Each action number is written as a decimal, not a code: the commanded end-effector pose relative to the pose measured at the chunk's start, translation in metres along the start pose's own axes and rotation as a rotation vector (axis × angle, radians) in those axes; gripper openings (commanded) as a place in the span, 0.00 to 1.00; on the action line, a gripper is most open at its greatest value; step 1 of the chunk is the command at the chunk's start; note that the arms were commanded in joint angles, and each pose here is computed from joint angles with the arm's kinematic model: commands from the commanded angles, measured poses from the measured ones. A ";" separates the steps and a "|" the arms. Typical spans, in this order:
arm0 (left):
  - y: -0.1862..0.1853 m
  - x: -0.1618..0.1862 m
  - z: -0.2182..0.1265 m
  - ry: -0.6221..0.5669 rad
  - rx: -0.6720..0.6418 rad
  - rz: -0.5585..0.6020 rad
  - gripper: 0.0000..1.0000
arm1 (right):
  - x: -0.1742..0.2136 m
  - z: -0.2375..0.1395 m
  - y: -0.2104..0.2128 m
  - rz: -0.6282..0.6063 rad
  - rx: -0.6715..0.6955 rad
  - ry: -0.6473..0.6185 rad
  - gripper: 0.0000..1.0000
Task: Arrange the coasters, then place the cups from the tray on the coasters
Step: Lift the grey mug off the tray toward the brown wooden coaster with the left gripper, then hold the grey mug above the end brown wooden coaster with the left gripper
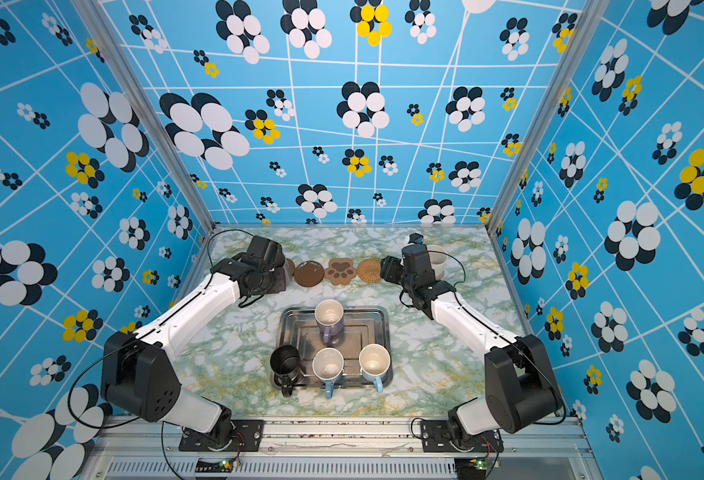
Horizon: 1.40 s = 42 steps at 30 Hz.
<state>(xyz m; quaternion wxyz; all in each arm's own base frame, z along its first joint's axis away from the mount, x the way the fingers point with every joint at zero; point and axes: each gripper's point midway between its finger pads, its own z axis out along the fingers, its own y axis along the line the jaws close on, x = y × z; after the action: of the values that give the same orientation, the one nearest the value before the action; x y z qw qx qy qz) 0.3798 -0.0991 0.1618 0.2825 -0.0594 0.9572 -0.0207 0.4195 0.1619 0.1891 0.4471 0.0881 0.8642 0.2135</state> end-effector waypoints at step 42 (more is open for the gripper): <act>0.022 -0.087 0.092 -0.068 -0.032 -0.067 0.00 | 0.012 0.017 -0.028 0.046 0.039 0.045 0.65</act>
<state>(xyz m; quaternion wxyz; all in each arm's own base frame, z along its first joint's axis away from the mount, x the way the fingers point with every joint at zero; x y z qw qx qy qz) 0.4722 -0.0648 0.1002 0.2541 -0.0943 0.9626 0.0015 0.4253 0.1457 0.1607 0.4256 0.1074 0.8751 0.2035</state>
